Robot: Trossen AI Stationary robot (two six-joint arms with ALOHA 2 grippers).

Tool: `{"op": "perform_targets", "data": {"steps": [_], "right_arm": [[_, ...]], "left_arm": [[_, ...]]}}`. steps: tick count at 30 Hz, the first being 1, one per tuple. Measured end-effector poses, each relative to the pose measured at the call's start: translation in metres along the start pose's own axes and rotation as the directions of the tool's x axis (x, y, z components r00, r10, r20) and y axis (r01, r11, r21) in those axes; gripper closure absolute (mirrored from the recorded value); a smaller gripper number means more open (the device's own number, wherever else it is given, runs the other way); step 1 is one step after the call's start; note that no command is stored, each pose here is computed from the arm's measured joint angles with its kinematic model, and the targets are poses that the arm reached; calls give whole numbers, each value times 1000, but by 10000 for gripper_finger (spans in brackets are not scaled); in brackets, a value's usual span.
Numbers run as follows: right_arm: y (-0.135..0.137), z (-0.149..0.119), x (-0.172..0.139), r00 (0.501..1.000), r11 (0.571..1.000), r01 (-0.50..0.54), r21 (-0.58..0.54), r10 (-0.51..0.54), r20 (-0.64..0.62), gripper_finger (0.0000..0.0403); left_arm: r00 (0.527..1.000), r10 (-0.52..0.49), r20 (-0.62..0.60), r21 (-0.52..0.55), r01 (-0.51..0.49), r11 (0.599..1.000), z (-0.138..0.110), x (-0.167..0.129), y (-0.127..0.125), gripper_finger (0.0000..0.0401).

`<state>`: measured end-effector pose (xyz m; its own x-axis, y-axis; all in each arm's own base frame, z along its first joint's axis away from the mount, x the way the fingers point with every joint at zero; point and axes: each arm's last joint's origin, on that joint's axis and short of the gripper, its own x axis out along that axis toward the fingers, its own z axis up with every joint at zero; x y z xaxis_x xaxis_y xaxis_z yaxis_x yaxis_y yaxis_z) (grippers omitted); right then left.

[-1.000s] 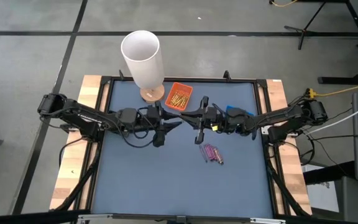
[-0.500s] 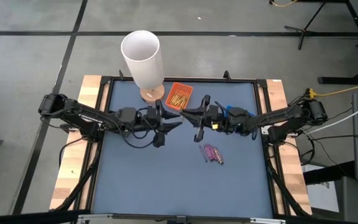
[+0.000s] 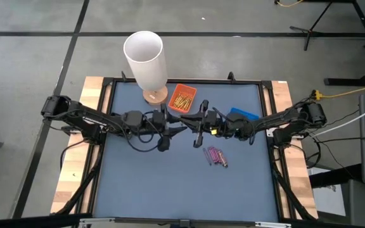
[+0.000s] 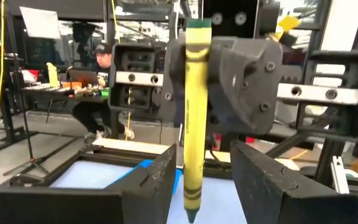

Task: Sort crayons
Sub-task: Put the green crayon into the black basket

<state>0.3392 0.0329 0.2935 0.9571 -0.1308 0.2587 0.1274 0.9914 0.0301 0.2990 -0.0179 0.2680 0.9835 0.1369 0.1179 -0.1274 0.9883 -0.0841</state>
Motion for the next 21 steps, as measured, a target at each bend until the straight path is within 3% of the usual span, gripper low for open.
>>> {"op": "perform_targets", "data": {"steps": [7, 21], "right_arm": [[0, 0, 0, 1000, 1000, 9, -1, -9, -6, 381], [0, -2, 0, 1000, 1000, 7, -6, -7, -25, 381]], "left_arm": [[999, 2, -45, 10, -2, 1000, -5, 0, 0, 274], [999, 8, -50, 10, -7, 1000, -5, 0, 0, 379]]}}
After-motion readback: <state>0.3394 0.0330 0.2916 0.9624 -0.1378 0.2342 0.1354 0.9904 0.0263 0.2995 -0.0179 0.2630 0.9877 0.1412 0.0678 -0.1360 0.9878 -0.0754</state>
